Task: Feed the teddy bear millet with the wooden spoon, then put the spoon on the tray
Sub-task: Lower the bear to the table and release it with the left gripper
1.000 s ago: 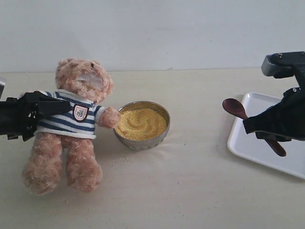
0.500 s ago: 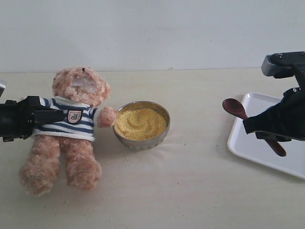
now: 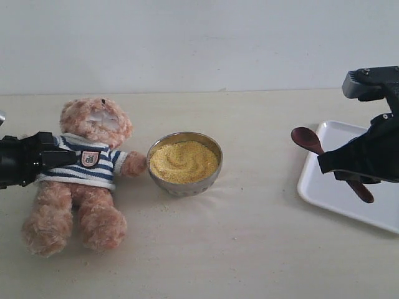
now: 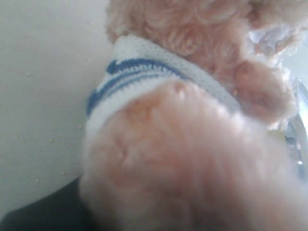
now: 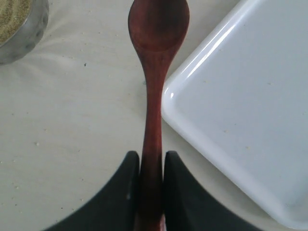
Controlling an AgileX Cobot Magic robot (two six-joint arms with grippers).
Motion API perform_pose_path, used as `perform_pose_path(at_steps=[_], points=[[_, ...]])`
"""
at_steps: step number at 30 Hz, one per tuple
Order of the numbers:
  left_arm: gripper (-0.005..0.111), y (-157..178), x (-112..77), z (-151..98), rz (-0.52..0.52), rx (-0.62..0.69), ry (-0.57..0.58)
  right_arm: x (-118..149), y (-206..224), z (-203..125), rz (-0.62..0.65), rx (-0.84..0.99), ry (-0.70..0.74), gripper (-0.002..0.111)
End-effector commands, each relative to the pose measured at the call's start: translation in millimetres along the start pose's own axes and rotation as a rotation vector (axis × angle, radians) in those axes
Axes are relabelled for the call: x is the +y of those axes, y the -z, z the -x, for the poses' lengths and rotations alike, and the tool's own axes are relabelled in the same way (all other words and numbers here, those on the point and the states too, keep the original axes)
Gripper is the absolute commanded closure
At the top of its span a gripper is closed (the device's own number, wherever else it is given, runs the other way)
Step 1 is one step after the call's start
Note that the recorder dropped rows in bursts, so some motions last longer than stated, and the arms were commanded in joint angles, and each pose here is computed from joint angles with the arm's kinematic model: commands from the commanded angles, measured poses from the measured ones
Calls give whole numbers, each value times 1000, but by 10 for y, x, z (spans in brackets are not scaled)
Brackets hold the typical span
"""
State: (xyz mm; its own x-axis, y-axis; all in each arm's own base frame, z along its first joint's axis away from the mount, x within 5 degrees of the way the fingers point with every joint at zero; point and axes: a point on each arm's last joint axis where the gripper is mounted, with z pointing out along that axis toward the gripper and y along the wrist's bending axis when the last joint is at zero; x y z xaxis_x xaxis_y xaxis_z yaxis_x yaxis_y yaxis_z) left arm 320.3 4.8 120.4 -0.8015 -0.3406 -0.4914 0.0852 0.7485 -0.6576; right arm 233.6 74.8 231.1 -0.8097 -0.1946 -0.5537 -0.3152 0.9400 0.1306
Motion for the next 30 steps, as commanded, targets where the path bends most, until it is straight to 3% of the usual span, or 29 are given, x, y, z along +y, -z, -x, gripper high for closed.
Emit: perform_pose_path(at_steps=[1,7,11,21,30], points=[[79,11,-3,20,1,-13,-5,-15,12,0,-4,-14,1,109],[30,11,-3,20,1,-13,-5,-15,12,0,-4,-14,1,109],[16,11,2,20,7,-13,-5,-15,12,0,-4,-14,1,109],[14,121,-59,93,2,-44,-38,-6,12,4,5,-19,-16,109],[14,536,-179,185,40,-22,-101,-5,12,9,7,-24,-21,109]])
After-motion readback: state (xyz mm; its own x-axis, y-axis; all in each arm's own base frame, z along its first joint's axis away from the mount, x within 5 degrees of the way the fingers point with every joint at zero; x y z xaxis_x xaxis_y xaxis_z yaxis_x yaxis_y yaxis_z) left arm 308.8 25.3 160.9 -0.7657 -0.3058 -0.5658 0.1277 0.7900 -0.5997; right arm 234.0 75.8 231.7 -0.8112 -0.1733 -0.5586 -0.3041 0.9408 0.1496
